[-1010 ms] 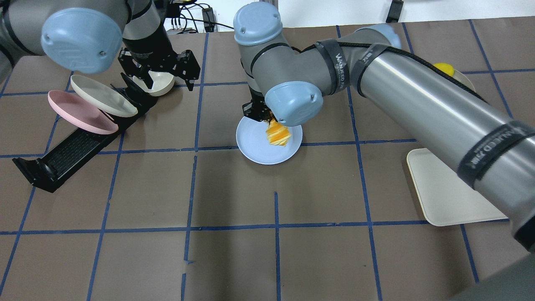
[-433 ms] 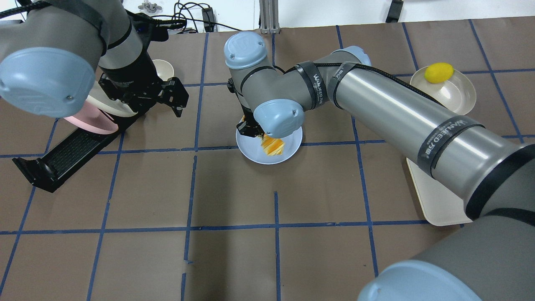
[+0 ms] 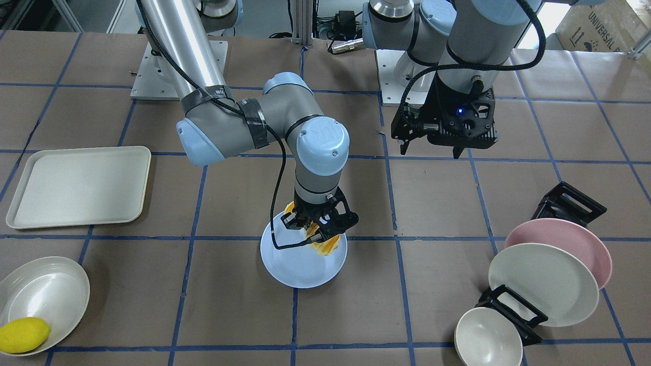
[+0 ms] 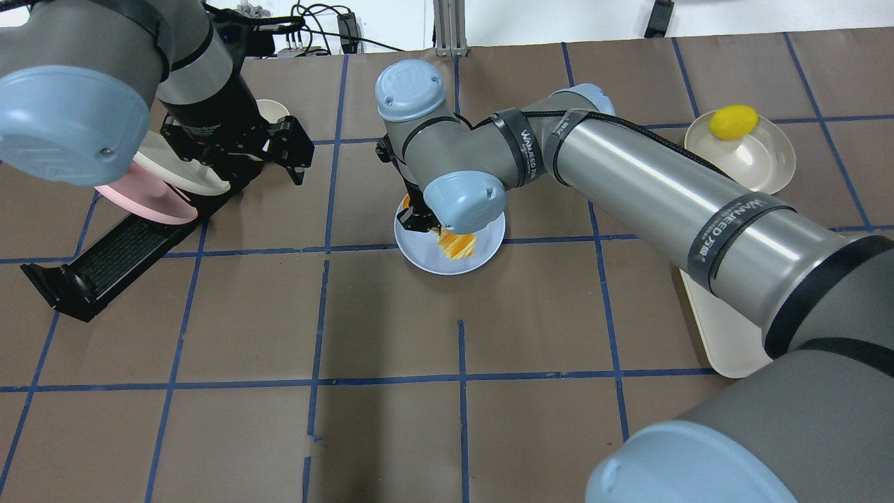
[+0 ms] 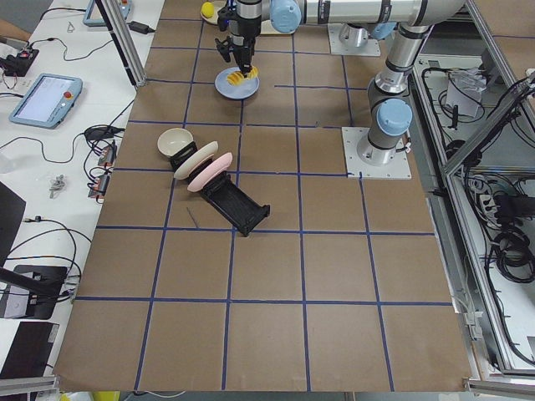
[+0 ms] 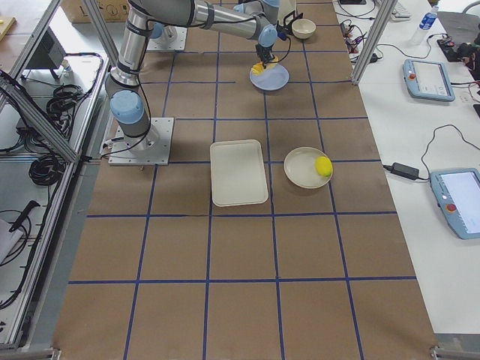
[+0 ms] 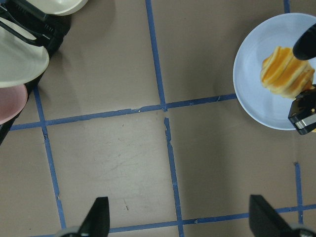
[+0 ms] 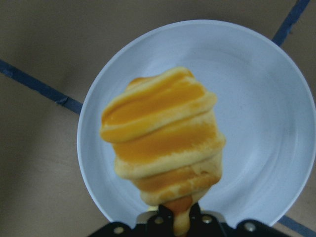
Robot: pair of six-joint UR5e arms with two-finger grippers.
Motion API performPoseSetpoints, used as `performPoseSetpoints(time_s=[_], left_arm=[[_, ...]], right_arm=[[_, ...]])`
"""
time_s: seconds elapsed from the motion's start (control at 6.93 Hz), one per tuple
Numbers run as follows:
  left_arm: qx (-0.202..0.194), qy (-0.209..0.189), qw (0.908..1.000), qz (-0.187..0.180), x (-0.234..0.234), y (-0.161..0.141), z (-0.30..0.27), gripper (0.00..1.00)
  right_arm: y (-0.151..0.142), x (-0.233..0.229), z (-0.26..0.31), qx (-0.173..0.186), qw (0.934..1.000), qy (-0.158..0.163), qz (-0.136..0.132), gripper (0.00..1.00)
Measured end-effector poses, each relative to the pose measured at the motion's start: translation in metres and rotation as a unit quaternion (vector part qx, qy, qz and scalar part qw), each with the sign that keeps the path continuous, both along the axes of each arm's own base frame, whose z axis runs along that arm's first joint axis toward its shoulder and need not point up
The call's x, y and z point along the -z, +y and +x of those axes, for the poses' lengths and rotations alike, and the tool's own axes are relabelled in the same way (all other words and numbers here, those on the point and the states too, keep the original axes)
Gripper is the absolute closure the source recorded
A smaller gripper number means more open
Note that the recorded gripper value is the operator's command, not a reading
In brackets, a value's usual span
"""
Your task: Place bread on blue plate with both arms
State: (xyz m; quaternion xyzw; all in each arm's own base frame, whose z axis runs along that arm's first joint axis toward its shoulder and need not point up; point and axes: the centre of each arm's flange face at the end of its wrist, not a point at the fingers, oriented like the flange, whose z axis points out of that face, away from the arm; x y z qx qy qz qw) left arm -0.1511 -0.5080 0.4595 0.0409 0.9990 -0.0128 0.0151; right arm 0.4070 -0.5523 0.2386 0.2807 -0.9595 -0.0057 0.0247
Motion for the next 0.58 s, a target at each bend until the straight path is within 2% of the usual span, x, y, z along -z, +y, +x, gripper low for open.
performPoseSetpoints(time_s=[0.14, 0.29, 0.43, 0.58], left_arm=[[-0.009, -0.001, 1.0000, -0.002, -0.003, -0.002, 0.000, 0.00], [-0.015, -0.001, 0.9999, -0.003, -0.011, -0.004, 0.000, 0.00], [-0.020, -0.001, 0.9998, 0.002, -0.019, -0.005, 0.001, 0.00], [-0.022, 0.001, 0.9997, 0.008, -0.024, -0.005, 0.001, 0.00]], right_arm=[[-0.003, 0.006, 0.001, -0.021, 0.9998, -0.003, -0.007, 0.91], [-0.005, 0.010, 0.000, -0.037, 0.9992, -0.005, -0.012, 0.80], [-0.005, 0.013, -0.002, -0.054, 0.9984, -0.007, -0.016, 0.17], [-0.006, 0.015, -0.006, -0.069, 0.9974, -0.007, -0.018, 0.00]])
